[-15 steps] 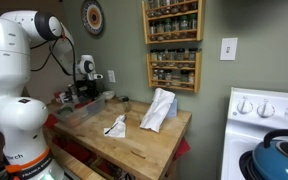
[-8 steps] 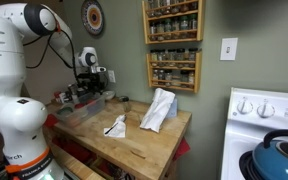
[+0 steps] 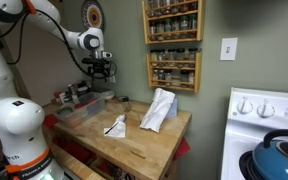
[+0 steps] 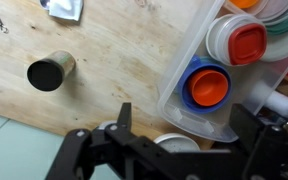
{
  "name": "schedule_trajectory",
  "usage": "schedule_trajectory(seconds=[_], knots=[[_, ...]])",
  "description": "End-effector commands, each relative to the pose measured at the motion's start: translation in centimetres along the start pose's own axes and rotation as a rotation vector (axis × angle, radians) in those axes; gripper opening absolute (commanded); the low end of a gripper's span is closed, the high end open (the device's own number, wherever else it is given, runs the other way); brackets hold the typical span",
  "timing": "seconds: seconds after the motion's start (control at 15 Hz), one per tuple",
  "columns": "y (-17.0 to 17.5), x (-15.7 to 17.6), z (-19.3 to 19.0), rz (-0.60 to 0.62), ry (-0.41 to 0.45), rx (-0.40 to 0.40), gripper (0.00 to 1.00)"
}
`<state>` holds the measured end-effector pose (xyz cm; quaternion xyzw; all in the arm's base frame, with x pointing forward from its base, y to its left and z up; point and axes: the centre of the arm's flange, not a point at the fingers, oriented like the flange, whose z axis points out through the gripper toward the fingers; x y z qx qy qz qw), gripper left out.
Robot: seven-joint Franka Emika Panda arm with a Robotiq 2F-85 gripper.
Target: Put the blue cup and red cup inside the container
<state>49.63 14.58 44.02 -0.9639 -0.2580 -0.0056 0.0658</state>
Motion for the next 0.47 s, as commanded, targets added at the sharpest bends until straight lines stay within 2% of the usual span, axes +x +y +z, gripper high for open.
schedule_trajectory(seconds=[0.0,0.07,0.13,0.4], knots=[[2.9,-4.8,-1.6,-0.120,0.025,0.089,1.00],[3.5,-5.4,-1.8,-0.132,0.035,0.103,1.00],[2.6,-2.7,-1.6,-0.091,0.029,0.058,1.00],[3.7,-4.0,-2.0,-0.117,0.045,0.078,1.00]])
